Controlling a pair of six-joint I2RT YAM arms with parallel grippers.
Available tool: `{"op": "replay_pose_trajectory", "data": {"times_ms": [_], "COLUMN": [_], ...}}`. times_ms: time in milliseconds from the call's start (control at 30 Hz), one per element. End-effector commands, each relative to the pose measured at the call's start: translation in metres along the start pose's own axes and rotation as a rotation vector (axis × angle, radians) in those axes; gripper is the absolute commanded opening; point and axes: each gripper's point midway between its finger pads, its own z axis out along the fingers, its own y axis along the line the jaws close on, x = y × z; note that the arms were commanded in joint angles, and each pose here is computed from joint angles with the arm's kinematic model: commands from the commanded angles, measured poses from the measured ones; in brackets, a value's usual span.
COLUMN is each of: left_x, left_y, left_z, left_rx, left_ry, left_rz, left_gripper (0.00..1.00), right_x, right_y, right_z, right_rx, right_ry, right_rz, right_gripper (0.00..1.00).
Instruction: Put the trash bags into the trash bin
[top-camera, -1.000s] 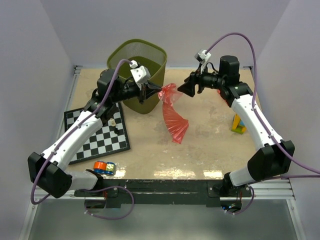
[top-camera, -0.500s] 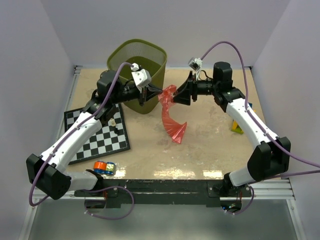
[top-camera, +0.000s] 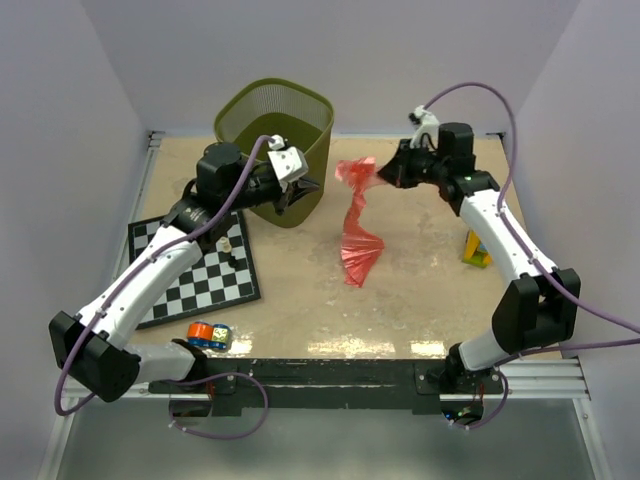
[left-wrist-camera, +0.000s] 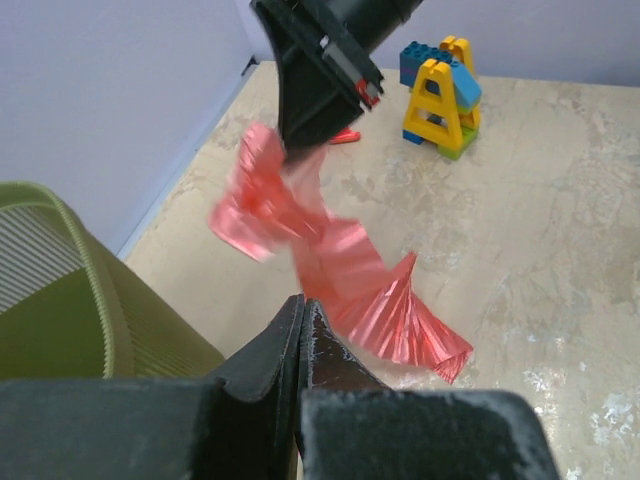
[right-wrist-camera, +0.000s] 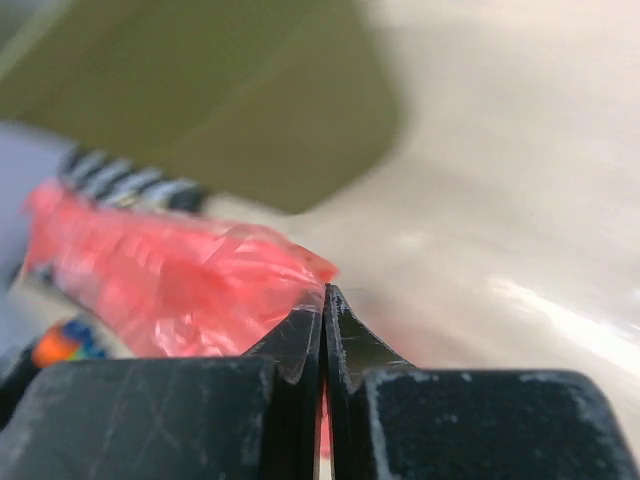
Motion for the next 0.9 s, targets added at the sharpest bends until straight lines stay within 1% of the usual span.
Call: {"op": "replay_pose_trajectory", "data": {"times_ms": [0,67,100,167,267,300,333,433,600,700,867], "left_x": [-0.013,-0.006,-0.008,-0.021,-0.048,-0.052,-0.070,-0.087,-0.100,-0.100,-0.110], "left_y": [0.007,0.007,0.007,0.010,0.021,0.023,0.029,0.038,0.022,0.021,0.029], "left_z": [-0.018,-0.017,-0.017,-0.014,-0.002,0.005,0.012,0.037,0.067,0.080,0.093], "left_rx": [-0.078,-0.081,-0.084,-0.109,-0.124,-0.118,-0.125,-0.142,-0.110,-0.121,-0.123], "left_ry": [-0.006,0.008,-0.003,-0.051,-0.131,-0.137,-0.185,-0.218,-0.255,-0.272,-0.302], "left_rz": [0.083,0.061,0.043,-0.028,-0.108,-0.177,-0.181,-0.196,-0.147,-0.147,-0.183], "left_gripper": [0.00,0.00,0.10,0.37,0.60,0.69,0.74,0.77,0.79,0.78,0.77], "right_x": [-0.033,-0.040,-0.043,-0.048,-0.053,-0.055,-0.057,-0.066,-0.083,-0.082,-0.080], "right_y": [-0.100,-0.087,-0.076,-0.053,-0.019,-0.009,0.000,0.014,0.037,0.043,0.043], "right_z": [-0.053,-0.053,-0.052,-0.052,-0.051,-0.052,-0.054,-0.062,-0.071,-0.071,-0.073], "right_rx": [0.459,0.393,0.340,0.271,0.212,0.210,0.202,0.218,0.193,0.169,0.180], "right_ry": [-0.098,-0.113,-0.119,-0.133,-0.134,-0.140,-0.143,-0.169,-0.210,-0.206,-0.212], "right_rz": [0.018,-0.025,-0.052,-0.094,-0.242,-0.286,-0.337,-0.353,-0.390,-0.428,-0.428], "right_gripper": [0.00,0.00,0.00,0.00,0.00,0.00,0.00,0.00,0.00,0.00,0.00]}}
